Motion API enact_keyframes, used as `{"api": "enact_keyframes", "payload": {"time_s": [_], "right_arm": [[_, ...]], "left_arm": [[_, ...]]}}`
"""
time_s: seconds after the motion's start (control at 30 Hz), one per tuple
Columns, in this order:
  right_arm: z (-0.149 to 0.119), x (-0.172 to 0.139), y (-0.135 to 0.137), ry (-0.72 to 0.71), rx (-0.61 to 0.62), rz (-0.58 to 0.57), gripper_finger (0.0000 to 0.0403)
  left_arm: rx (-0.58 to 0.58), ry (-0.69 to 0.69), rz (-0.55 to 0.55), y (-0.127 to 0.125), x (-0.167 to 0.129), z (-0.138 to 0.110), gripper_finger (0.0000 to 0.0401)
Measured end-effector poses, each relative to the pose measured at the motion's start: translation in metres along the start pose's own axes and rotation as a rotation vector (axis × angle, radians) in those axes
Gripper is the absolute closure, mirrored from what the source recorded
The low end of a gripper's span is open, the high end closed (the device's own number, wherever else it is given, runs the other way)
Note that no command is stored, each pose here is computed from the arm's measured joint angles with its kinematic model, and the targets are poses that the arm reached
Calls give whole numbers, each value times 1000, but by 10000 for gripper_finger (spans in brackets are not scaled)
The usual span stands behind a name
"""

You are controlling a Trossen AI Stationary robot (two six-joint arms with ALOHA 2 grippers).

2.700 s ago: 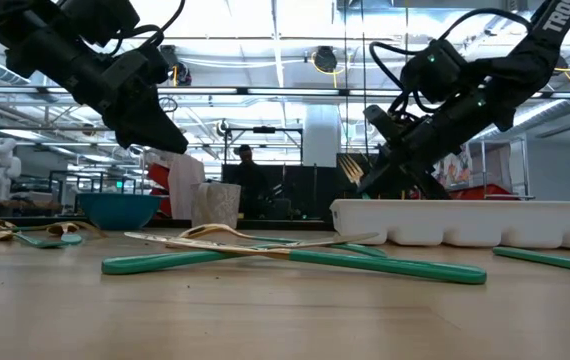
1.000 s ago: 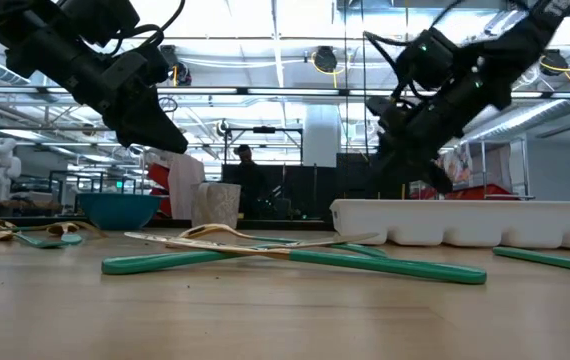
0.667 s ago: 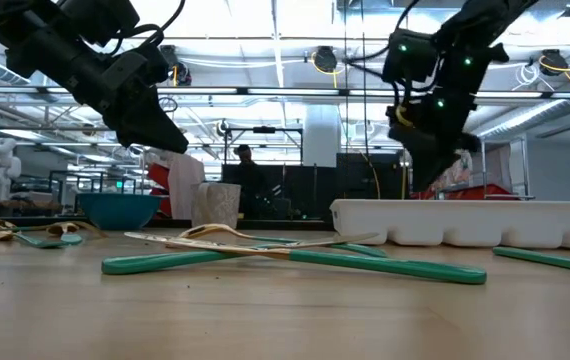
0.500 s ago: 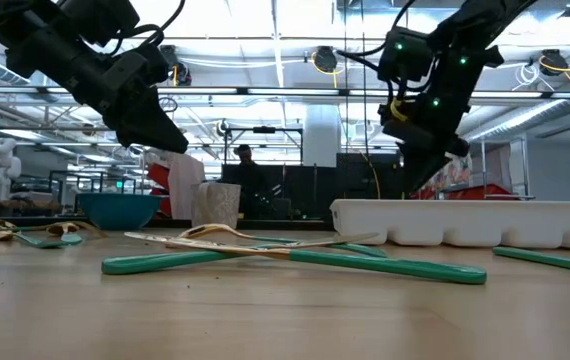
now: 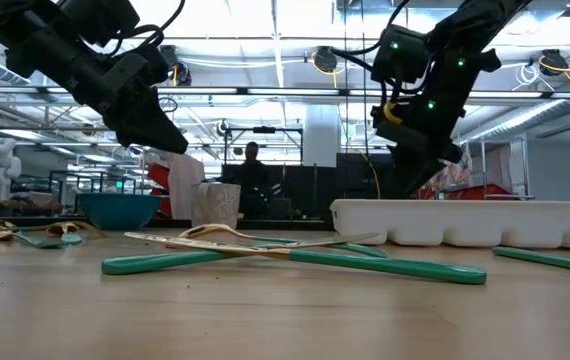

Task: Sort silverware
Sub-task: Adjust the green spoon in the white silverware organizer

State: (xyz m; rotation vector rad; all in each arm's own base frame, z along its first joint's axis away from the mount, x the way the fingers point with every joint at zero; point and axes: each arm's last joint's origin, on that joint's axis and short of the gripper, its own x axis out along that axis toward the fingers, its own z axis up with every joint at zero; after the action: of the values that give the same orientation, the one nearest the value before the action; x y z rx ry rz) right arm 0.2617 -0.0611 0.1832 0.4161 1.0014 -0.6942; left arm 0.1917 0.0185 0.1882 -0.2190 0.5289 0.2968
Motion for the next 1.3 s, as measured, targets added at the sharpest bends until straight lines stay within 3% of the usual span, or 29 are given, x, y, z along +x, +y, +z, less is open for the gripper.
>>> {"api": "enact_keyframes", "payload": {"time_s": [0.17, 0.4, 0.73, 0.97, 1.3], "right_arm": [[2, 10, 4, -8, 69, 1, 280], [15, 24, 13, 43, 67, -112, 280], [31, 42, 26, 261, 60, -296, 280], [31, 50, 31, 276, 129, -235, 280], [37, 41, 24, 240, 169, -242, 280]], "left_arm": [[1, -1, 0, 0, 0, 0, 287], [5, -1, 0, 0, 0, 0, 287], [14, -1, -1, 0, 0, 0, 287], [29, -3, -4, 0, 0, 0, 287], [22, -16, -15, -1, 0, 2, 287]]}}
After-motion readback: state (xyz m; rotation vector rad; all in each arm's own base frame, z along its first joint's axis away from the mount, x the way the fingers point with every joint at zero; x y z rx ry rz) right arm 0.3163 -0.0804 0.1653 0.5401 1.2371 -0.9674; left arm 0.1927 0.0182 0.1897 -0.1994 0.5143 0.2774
